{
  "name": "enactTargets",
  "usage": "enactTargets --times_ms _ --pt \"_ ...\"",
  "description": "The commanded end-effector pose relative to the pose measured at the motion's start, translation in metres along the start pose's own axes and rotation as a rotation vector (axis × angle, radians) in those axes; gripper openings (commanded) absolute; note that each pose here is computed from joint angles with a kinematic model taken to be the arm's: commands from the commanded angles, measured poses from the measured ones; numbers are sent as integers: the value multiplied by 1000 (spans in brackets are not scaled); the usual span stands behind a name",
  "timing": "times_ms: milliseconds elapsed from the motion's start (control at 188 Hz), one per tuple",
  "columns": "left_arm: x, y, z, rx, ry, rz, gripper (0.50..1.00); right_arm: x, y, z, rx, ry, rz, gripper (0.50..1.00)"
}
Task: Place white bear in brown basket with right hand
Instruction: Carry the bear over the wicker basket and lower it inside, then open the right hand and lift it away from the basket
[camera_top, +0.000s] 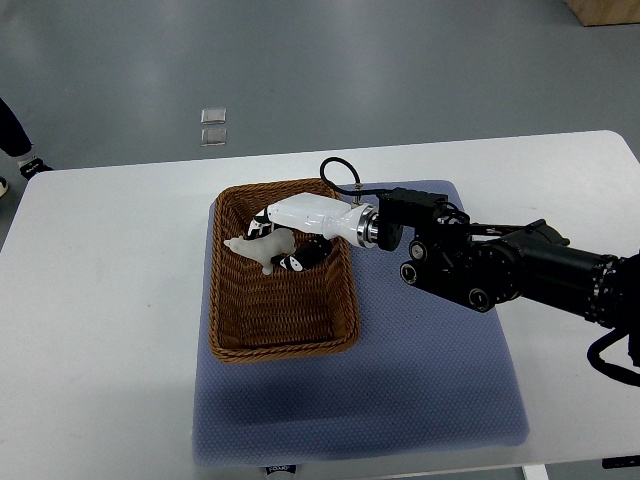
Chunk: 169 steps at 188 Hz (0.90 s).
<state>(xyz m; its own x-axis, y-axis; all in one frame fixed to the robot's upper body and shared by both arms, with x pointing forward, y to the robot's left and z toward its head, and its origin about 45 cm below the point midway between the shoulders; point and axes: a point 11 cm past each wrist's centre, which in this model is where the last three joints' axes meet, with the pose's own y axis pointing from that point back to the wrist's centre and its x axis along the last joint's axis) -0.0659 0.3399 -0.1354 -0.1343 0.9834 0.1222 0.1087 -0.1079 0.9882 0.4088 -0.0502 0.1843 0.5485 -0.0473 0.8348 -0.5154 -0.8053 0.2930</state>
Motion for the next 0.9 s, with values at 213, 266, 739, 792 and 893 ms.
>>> enactTargets --times_ms 213,266,739,792,893 --pt "-1 0 1 -2 1 -2 1000 8 6 8 -19 -26 33 924" --pt "-1 0 1 -2 -1 -3 1000 10 8 10 -19 -30 37 924" --pt "-1 0 1 -2 1 -2 1000 70 62 64 -58 -747 241 924" --pt "-1 0 1 -2 1 -3 1000 69 74 78 -79 -854 272 926" --pt "-1 0 1 -2 -1 -3 1000 59 95 103 -113 -1025 329 926"
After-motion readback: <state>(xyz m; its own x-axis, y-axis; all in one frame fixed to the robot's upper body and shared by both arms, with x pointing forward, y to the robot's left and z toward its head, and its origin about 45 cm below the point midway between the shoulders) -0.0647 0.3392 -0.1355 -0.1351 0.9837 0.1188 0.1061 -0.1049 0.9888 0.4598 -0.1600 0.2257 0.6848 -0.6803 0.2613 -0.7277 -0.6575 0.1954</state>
